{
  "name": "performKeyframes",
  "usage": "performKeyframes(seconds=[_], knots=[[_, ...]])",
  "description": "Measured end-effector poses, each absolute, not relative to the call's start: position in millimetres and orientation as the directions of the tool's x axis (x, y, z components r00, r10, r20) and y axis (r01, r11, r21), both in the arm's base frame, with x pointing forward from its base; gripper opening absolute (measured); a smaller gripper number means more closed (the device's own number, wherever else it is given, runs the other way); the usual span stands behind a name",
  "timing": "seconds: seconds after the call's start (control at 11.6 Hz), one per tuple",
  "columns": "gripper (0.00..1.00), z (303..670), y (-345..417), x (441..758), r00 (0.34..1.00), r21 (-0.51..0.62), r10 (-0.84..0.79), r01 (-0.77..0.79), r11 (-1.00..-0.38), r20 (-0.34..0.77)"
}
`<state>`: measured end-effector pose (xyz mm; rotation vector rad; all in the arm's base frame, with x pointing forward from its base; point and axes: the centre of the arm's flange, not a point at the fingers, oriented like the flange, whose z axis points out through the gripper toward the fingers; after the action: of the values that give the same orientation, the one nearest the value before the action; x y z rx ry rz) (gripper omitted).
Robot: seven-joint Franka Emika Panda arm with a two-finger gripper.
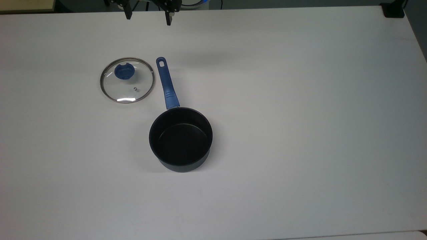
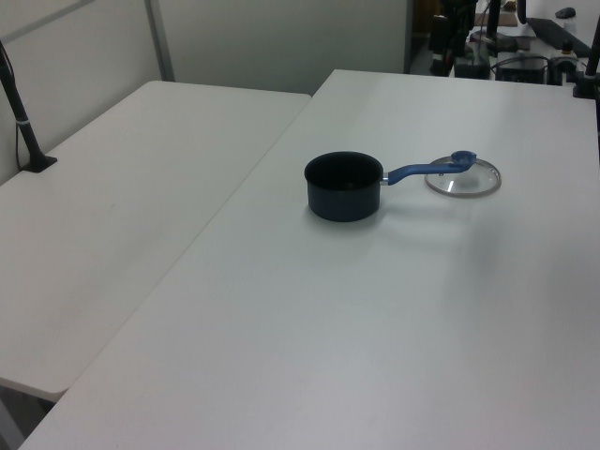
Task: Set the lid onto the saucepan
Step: 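Move the gripper over the glass lid and lower toward its blue knob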
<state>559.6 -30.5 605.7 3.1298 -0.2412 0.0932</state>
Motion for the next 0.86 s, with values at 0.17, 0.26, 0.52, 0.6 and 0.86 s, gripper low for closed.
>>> performKeyframes(seconds=[0.17, 0.26, 0.52, 0.6, 0.86], knots=[[1.0, 605.7, -30.5, 559.6, 0.986, -0.003, -0.153, -0.153, -0.988, 0.059], [1.0, 605.7, -30.5, 559.6, 0.987, -0.003, -0.153, -0.153, -0.988, 0.059], [1.0, 605.7, -30.4, 559.6, 0.987, -0.003, -0.152, -0.152, -0.988, 0.059], [1.0, 605.7, -30.4, 559.6, 0.987, -0.003, -0.152, -0.152, -0.988, 0.059], [1.0, 606.0, -33.7, 559.3, 0.991, -0.001, -0.121, -0.121, -0.993, 0.06]])
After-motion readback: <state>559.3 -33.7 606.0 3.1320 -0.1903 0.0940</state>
